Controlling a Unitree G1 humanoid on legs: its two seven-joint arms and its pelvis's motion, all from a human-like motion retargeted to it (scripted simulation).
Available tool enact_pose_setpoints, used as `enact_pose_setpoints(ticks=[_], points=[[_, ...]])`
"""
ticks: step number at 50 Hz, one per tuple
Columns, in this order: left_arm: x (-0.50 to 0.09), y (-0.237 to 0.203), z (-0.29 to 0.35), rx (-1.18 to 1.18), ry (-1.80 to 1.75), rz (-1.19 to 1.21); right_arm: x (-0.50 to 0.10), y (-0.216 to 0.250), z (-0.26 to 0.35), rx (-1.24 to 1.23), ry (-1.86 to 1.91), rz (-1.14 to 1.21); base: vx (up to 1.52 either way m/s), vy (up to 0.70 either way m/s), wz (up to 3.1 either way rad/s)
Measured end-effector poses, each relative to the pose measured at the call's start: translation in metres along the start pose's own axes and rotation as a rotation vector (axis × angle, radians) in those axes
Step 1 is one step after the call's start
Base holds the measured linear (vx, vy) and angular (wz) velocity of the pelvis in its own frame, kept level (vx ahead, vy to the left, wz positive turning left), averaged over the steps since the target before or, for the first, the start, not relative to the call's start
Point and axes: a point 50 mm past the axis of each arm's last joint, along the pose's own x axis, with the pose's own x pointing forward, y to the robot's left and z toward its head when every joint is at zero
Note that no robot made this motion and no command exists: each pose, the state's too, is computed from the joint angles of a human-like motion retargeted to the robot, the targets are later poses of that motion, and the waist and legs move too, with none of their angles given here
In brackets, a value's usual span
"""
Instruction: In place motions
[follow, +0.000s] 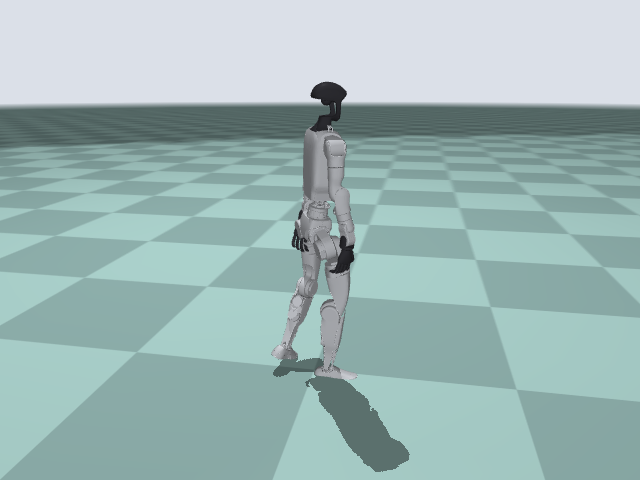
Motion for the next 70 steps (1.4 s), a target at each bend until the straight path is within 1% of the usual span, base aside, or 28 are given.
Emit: enact_pose_setpoints(ticks=[2, 5, 7, 10, 13, 19, 22, 26, 30, 36, 42, 48, 53, 57, 62, 70], points=[[0.000, 0.000, -0.003, -0.020, 0.006, 0.000, -0.003, -0.002, 0.021, -0.130, -0.058, -0.031, 0.19, 0.00, -2.53], [0.001, -0.001, -0.006, -0.032, 0.013, 0.004, -0.005, -0.003, 0.036, -0.242, -0.103, -0.071, 0.18, 0.05, -2.46], [0.002, -0.002, -0.005, -0.032, 0.012, 0.003, -0.004, -0.002, 0.033, -0.260, -0.085, -0.073, 0.29, 0.09, -2.11], [0.003, -0.005, -0.004, -0.028, 0.007, -0.011, 0.000, 0.002, 0.012, -0.230, 0.000, -0.035, 0.26, 0.10, -1.23], [0.002, -0.008, 0.003, -0.036, -0.011, -0.039, 0.003, 0.008, -0.018, -0.146, 0.130, 0.000, 0.21, 0.16, -0.59], [-0.002, -0.008, 0.024, -0.002, -0.075, -0.038, -0.004, 0.017, -0.086, 0.210, 0.342, 0.051, 0.16, 0.11, -0.98], [-0.004, -0.009, 0.030, 0.026, -0.084, -0.046, -0.010, 0.022, -0.117, 0.345, 0.419, 0.053, 0.17, 0.12, -0.43], [-0.004, -0.010, 0.035, 0.042, -0.106, -0.045, -0.016, 0.026, -0.145, 0.462, 0.483, 0.009, 0.11, 0.08, -0.14], [-0.005, -0.011, 0.035, 0.062, -0.094, -0.054, -0.020, 0.031, -0.159, 0.527, 0.525, 0.002, 0.07, 0.09, -0.31], [-0.003, -0.011, 0.028, 0.066, -0.072, -0.052, -0.015, 0.038, -0.149, 0.524, 0.484, 0.035, 0.01, 0.03, 0.08], [-0.003, -0.007, 0.021, 0.072, -0.038, -0.038, -0.005, 0.036, -0.120, 0.403, 0.364, 0.074, -0.04, 0.00, 1.04], [-0.003, 0.002, 0.011, 0.072, -0.013, -0.020, 0.001, 0.023, -0.092, 0.235, 0.274, 0.046, -0.06, -0.02, 1.81], [-0.009, 0.012, 0.020, 0.128, -0.024, 0.025, 0.000, 0.008, -0.075, 0.193, 0.213, 0.016, -0.21, 0.05, 1.80], [-0.011, 0.009, 0.035, 0.155, -0.084, 0.045, -0.004, -0.006, -0.073, 0.228, 0.212, -0.002, -0.37, 0.07, 1.65], [-0.007, -0.002, 0.039, 0.106, -0.136, -0.001, -0.010, -0.022, -0.080, 0.224, 0.244, -0.055, -0.41, 0.07, 2.75], [-0.004, 0.000, 0.025, -0.019, -0.143, -0.006, -0.012, -0.012, -0.109, 0.244, 0.331, -0.034, -0.26, 0.12, 3.22]])
